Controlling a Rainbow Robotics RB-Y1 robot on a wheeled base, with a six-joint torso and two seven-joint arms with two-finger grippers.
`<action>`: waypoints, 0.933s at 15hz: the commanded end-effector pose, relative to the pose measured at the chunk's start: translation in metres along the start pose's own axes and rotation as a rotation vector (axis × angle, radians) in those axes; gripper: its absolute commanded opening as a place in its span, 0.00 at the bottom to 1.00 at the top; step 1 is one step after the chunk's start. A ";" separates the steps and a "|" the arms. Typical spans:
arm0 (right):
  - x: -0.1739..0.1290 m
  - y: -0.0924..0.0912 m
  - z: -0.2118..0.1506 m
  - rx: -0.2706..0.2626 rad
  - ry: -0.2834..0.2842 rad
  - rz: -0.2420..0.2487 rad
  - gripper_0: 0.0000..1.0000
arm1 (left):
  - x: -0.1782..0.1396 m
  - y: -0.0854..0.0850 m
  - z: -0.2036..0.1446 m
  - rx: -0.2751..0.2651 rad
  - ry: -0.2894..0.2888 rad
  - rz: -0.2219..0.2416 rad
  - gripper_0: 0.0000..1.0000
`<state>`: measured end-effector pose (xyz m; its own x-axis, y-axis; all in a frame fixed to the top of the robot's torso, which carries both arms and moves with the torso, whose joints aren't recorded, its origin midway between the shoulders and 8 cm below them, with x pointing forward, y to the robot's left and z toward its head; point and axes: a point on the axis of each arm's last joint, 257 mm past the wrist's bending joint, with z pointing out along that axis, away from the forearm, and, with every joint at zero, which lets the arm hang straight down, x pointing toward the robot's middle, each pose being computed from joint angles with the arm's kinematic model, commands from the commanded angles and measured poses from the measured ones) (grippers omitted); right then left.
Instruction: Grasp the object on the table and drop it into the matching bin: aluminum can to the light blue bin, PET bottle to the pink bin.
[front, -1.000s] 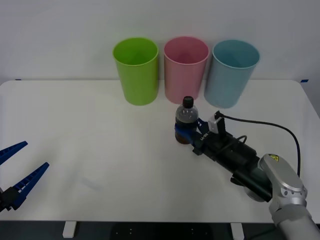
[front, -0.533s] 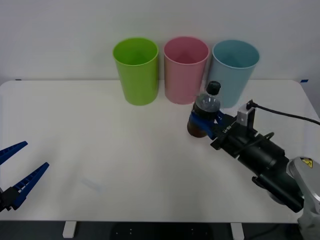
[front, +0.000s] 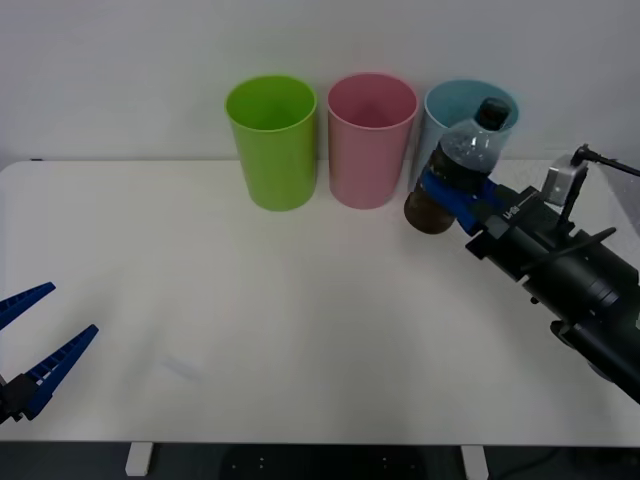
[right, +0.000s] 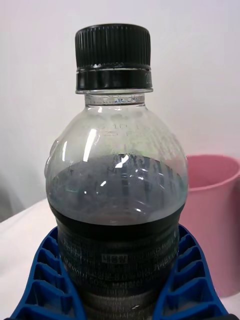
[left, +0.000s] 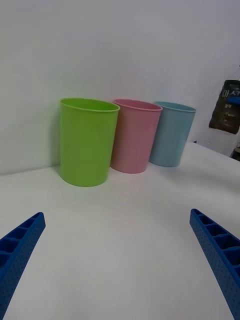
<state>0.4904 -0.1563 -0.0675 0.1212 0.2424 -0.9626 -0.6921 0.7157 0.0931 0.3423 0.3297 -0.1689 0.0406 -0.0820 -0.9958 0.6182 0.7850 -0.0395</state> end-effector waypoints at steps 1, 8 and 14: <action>-0.026 -0.009 0.019 0.004 -0.024 -0.040 0.00 | 0.000 0.000 0.000 0.000 0.000 0.000 1.00; -0.052 -0.042 0.113 -0.016 -0.005 -0.087 0.00 | 0.000 0.000 0.000 0.000 0.000 0.000 1.00; -0.051 -0.065 0.174 0.017 0.044 -0.114 0.00 | 0.000 0.000 0.000 0.000 0.000 0.000 1.00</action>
<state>0.6472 -0.1040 0.0210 0.1715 0.1341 -0.9760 -0.6700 0.7422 -0.0157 0.3422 0.3297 -0.1689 0.0406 -0.0821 -0.9958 0.6182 0.7850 -0.0395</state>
